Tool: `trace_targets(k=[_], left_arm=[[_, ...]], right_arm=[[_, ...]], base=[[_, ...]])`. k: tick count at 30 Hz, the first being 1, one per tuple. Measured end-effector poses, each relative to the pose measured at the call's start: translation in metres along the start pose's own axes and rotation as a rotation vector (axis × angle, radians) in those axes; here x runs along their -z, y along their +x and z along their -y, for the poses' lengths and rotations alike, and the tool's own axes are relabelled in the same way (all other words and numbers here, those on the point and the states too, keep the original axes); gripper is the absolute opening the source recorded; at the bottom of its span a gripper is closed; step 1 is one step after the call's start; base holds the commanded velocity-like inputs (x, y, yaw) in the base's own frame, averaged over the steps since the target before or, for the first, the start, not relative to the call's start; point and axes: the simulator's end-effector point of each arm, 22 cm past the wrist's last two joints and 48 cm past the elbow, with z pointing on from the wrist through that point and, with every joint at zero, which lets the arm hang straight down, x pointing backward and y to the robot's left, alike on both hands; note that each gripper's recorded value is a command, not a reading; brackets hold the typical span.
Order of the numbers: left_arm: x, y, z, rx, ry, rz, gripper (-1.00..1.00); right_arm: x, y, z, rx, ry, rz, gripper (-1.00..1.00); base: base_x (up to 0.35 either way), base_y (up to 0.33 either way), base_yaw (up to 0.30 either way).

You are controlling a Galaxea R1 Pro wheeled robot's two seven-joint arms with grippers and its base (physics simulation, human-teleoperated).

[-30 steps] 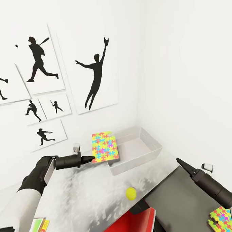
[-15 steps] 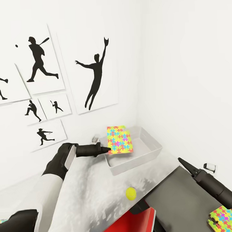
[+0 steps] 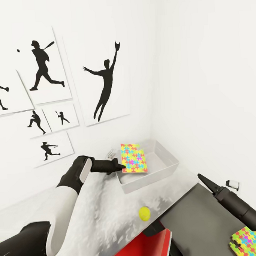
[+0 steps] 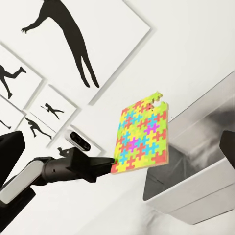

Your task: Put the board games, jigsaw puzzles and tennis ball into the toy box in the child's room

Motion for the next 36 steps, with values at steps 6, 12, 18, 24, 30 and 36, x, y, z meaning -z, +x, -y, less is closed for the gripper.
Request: trace_targets(k=[6, 12, 18, 24, 30, 36], left_arm=[[-0.004, 0.001, -0.007, -0.003, -0.046, 0.000, -1.00], [-0.009, -0.001, -0.007, 0.000, -0.058, 0.014, -1.00], [-0.009, -0.005, -0.015, 0.017, -0.092, 0.034, -1.00], [-0.010, -0.010, -0.021, 0.018, -0.101, 0.060, -1.00], [-0.015, -0.009, -0.021, 0.022, -0.095, 0.063, -1.00], [-0.025, -0.008, -0.020, 0.020, -0.097, 0.066, -1.00]], right_arm=[[0.000, -0.001, -0.001, 0.001, -0.003, 0.003, 1.00], [0.000, -0.001, -0.002, 0.001, -0.008, 0.003, 1.00], [0.000, -0.001, -0.001, 0.000, -0.006, 0.002, 1.00], [0.000, 0.000, 0.001, -0.002, -0.003, -0.001, 1.00], [0.000, 0.002, 0.005, -0.006, 0.003, -0.005, 1.00], [-0.001, 0.005, 0.008, -0.012, 0.010, -0.010, 1.00]], base=[[0.000, 0.000, 0.000], [0.000, 0.000, 0.000], [0.000, 0.000, 0.000], [0.000, 0.000, 0.000], [0.000, 0.000, 0.000], [0.000, 0.000, 0.000]])
